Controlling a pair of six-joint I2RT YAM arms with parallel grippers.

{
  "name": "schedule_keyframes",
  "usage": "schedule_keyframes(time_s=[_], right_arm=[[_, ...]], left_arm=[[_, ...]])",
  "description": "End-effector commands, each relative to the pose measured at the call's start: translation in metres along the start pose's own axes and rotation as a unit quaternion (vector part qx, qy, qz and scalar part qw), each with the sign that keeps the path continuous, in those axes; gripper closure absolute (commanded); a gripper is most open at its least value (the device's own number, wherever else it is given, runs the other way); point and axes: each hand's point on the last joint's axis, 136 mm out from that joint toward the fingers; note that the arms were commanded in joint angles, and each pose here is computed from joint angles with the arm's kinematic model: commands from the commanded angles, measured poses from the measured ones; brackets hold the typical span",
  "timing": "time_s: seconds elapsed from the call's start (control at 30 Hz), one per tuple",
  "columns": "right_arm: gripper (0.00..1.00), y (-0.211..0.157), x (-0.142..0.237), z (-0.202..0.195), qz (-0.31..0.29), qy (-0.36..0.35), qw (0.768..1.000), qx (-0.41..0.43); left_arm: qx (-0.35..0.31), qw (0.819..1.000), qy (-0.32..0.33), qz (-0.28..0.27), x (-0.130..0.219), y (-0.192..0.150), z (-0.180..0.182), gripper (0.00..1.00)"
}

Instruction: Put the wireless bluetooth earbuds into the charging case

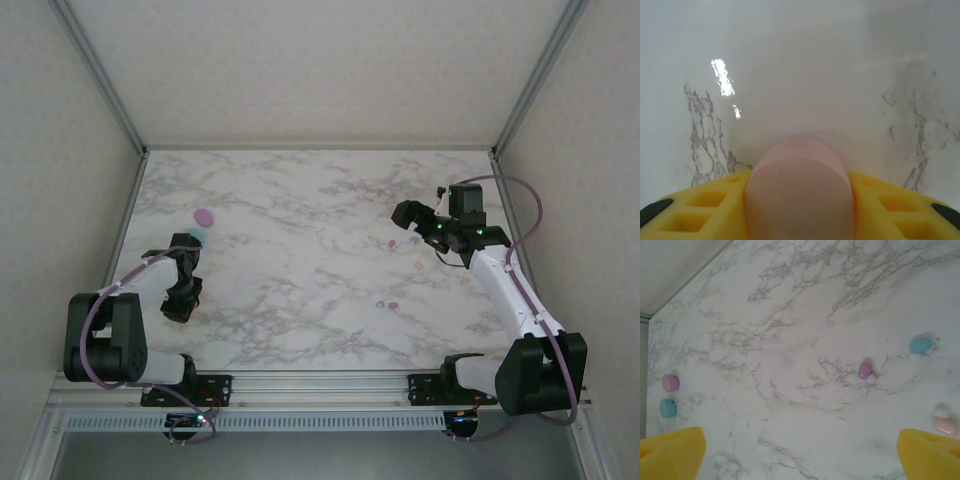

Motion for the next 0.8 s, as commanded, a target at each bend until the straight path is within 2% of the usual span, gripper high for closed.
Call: schedule_keyframes(time_s=[0.0,0.07,0.23,0.33,0.57,0.77], right_arm=[[0.01,-0.006,0.003,-0.005,-0.001,-0.009,1.000,-0.006],[0.01,-0.007,0.002,-0.006,0.001,-0.011,1.000,-0.009],[0.01,-0.010,-0.002,-0.011,0.002,-0.014,1.000,-0.016],[0.01,-0.013,-0.006,-0.014,0.010,-0.018,1.000,-0.021],[0.01,-0.028,-0.017,-0.013,0.042,-0.010,0.999,0.002],[0.01,-0.034,-0.020,-0.012,0.047,-0.006,0.999,0.013]], left_arm=[[0.028,0.999,0.002,0.021,0.005,-0.005,0.003,0.58],[0.016,0.999,-0.011,0.029,0.011,-0.008,-0.005,0.63],[-0.014,0.997,-0.055,0.048,0.031,-0.034,-0.037,0.63],[-0.025,0.994,-0.086,0.066,0.044,-0.061,-0.061,0.63],[-0.086,0.987,-0.116,0.068,0.073,-0.125,-0.112,0.63],[-0.121,0.982,-0.113,0.086,0.071,-0.176,-0.139,0.64]])
Point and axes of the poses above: each hand's point on the last joint's axis, 136 mm out from that joint toward the fingers, its own x axis back along the fingers, its own z axis along the line the jaws close on, y = z × x, and after that the axes turned 10 degrees about -x, right-handed
